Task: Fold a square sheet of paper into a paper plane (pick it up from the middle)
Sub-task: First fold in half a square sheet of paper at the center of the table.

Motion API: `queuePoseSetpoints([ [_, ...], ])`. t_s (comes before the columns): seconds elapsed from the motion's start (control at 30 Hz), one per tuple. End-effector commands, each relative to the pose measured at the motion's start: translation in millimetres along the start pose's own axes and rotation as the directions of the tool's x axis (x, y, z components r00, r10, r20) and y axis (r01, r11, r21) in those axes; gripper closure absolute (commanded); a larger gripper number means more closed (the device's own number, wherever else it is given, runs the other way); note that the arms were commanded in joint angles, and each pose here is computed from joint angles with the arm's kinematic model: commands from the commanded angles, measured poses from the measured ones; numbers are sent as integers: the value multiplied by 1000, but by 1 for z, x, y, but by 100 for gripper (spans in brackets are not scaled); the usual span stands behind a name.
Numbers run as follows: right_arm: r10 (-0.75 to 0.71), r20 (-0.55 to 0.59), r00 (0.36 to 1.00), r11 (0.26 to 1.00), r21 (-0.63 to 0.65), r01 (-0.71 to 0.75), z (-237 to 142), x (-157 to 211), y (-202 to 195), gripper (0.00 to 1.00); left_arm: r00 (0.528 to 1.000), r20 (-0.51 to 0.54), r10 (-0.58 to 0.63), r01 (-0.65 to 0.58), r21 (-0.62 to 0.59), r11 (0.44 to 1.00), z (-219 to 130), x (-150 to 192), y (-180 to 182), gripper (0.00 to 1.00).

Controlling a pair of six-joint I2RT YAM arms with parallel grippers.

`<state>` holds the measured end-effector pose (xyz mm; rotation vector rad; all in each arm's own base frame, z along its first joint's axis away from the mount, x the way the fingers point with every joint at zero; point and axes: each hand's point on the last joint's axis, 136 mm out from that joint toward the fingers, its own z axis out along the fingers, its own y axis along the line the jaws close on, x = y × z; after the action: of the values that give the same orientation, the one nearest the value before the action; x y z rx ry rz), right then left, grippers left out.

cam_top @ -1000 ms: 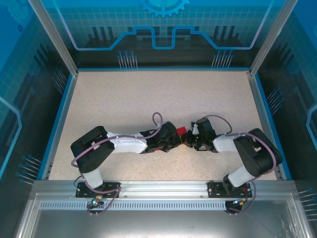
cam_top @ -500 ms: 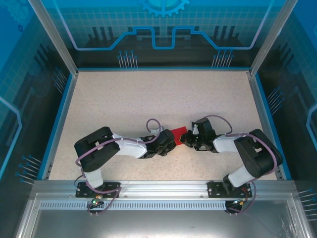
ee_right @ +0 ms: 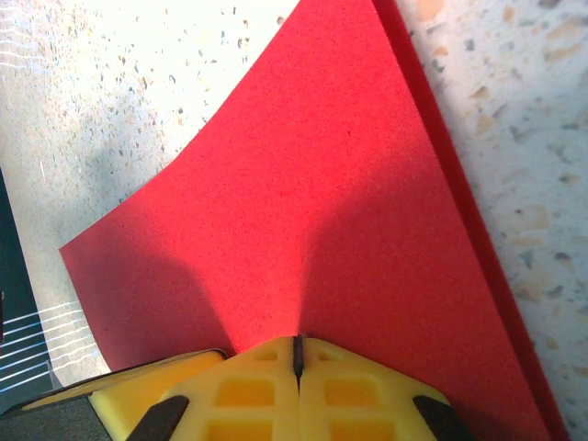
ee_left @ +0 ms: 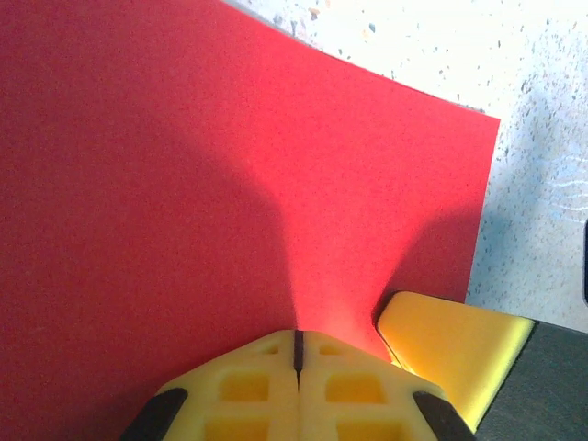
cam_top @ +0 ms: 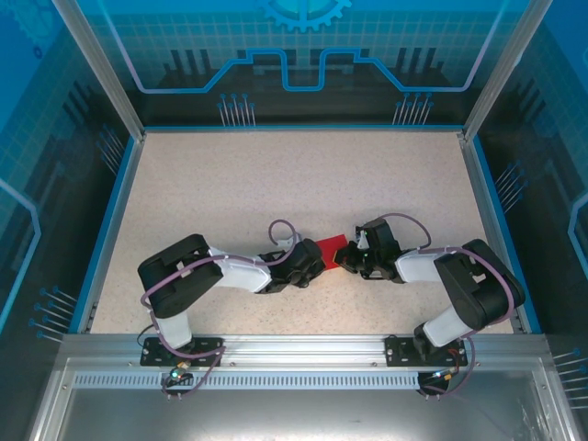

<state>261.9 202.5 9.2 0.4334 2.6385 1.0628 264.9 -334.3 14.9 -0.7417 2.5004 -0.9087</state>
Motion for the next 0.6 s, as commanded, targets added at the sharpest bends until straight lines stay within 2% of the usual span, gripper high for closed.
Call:
queuePoseSetpoints([
  [0.0, 80, -59, 995, 970, 233, -64, 1, 32, -66, 96, 998, 51, -24, 32, -145, 989, -6, -8, 52, 100],
  [0.23, 118, -59, 991, 945, 313, -94, 1, 36, -90, 96, 992, 110, -60, 89, -288, 953, -34, -15, 107, 100],
  [0.57, 149, -54, 987, 928, 353, -121, 1, 37, -107, 96, 982, 174, -73, 138, -397, 908, -58, -21, 157, 100],
])
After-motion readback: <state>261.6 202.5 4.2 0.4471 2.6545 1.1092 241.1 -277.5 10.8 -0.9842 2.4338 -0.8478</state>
